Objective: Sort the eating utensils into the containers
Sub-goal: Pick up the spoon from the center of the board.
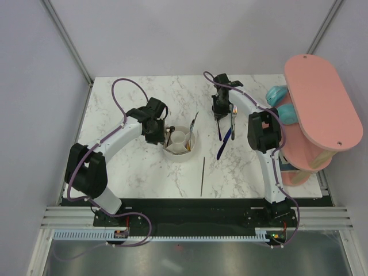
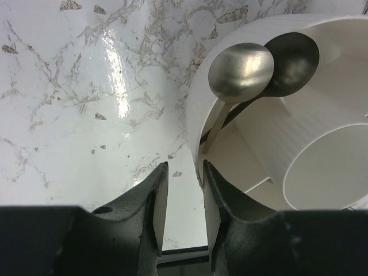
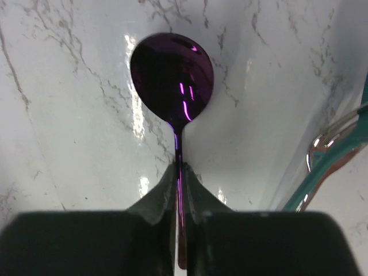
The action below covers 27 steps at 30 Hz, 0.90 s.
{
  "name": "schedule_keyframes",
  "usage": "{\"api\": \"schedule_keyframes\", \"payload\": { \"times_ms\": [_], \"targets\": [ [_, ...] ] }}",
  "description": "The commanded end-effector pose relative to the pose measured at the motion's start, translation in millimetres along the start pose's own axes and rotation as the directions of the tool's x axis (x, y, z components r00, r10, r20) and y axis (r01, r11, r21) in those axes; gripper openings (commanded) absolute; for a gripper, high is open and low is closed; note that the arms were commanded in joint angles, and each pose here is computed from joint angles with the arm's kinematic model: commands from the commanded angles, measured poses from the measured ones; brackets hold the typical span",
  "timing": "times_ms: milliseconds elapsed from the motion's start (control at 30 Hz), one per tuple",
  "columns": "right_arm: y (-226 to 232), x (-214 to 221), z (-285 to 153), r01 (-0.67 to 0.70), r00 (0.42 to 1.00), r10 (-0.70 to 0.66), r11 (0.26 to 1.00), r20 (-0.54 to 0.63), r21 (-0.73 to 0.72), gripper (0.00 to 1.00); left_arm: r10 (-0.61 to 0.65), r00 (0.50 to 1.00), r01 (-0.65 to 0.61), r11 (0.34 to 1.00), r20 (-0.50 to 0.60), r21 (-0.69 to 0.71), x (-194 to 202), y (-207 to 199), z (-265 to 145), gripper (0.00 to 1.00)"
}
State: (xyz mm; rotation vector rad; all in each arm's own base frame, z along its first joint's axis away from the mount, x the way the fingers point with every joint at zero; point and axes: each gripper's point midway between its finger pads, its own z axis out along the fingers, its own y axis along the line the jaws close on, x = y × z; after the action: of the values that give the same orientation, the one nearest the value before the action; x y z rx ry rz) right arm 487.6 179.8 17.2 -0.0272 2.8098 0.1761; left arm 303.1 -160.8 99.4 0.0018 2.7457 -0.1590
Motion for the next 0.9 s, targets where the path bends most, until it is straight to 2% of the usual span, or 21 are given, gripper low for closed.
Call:
{"api": "schedule_keyframes", "payload": {
  "times_ms": [0, 233, 400, 567, 867],
  "targets": [
    [-16, 45, 63, 0.002, 0.991, 0.007, 0.998, -0.137, 0.065, 0.00, -0.017, 1.000, 0.017, 1.000, 0.016, -0.009, 0, 3, -7, 0.37],
    [-1, 77, 44, 0.026, 0.975, -0.035, 0.999, -0.220, -0.043, 0.00, -0.026, 0.999, 0.026, 1.000, 0.028, -0.004, -6, 1, -9, 0.37],
    [18, 82, -3, 0.024, 0.986, -0.043, 0.993, -0.159, -0.119, 0.00, -0.031, 0.998, 0.031, 0.999, 0.052, 0.010, -14, -3, -13, 0.38],
    [25, 63, -47, 0.035, 0.997, -0.044, 0.989, -0.062, -0.144, 0.00, -0.028, 0.999, 0.027, 0.999, 0.040, 0.019, -16, -7, -7, 0.38],
    [28, 82, -59, 0.063, 0.997, -0.070, 0.985, -0.037, -0.160, 0.00, -0.024, 0.998, 0.022, 0.999, 0.061, 0.036, -22, -12, -5, 0.38]
  ]
}}
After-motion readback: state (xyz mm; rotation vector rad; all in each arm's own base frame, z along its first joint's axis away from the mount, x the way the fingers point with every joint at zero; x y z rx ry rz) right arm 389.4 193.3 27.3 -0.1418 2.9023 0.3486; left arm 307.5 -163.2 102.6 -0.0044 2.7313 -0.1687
